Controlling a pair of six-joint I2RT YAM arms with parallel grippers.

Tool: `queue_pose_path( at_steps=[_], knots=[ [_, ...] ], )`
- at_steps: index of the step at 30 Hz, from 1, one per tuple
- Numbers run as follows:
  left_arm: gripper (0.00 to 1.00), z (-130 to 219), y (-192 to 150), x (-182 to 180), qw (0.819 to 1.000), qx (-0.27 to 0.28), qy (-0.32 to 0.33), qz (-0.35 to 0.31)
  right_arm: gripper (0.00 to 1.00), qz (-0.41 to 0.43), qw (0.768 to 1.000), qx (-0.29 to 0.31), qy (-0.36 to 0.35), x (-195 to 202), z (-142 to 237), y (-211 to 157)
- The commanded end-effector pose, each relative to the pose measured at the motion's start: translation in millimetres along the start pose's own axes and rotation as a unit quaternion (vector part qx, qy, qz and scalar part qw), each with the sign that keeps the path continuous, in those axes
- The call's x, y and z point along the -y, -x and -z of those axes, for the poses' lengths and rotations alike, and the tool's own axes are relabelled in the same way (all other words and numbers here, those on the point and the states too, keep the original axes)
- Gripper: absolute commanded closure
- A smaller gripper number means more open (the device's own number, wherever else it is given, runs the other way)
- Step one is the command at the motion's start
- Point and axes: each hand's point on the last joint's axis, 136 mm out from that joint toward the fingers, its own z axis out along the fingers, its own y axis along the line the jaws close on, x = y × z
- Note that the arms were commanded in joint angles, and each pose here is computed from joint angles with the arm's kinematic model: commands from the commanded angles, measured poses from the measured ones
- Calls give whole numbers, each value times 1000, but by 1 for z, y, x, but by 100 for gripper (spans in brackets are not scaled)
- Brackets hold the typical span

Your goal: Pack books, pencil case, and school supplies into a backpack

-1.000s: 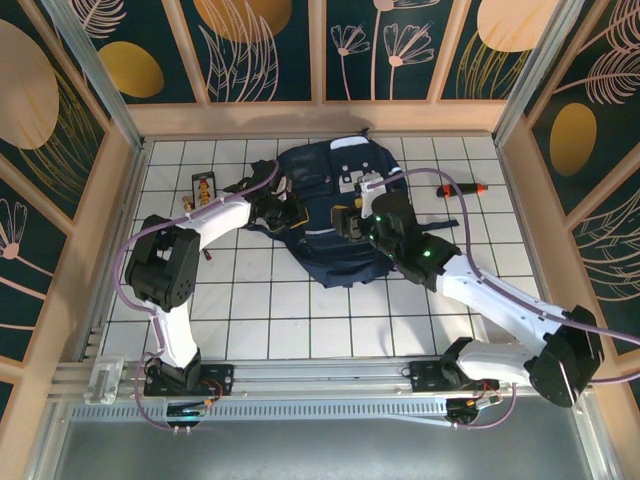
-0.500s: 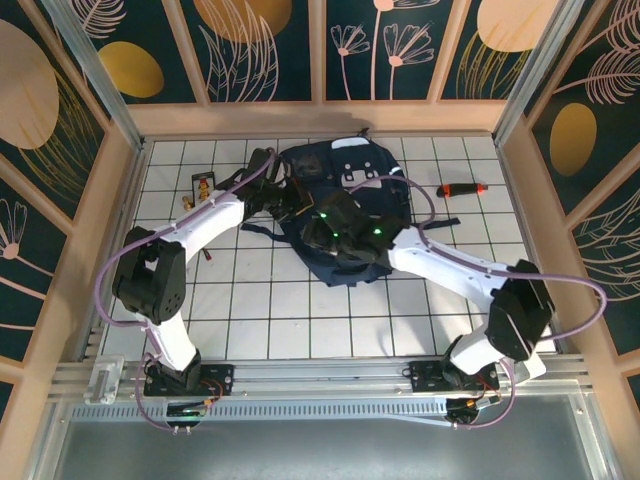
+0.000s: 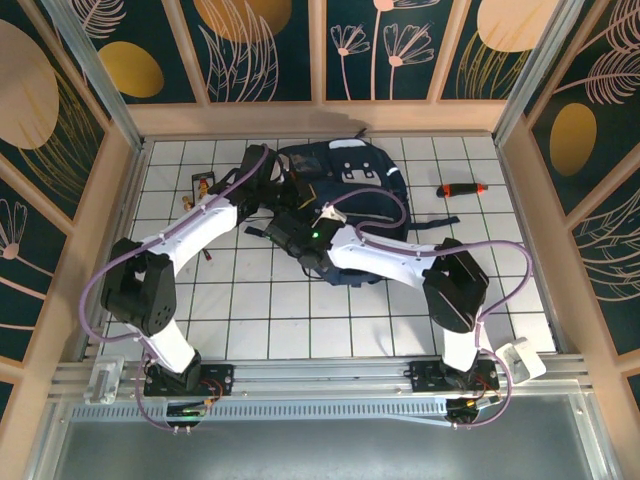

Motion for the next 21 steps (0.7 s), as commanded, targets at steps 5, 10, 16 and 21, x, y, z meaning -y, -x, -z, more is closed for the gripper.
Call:
queue_pose_path(
  at_steps=[5,10,16,21],
  knots=[
    [100,29,-14,38,973,-32,-65,220,59,119,984,25,127,-45,34,27],
    [100,32,-12,44,972,-29,-78,218,55,240,944,-43,221,-58,59,13],
    [100,37,-18,47,971,-39,-84,221,43,196,980,6,45,-3,53,37],
    [100,37,-23,42,968,-45,-86,232,42,163,986,18,26,-4,47,30]
  ],
)
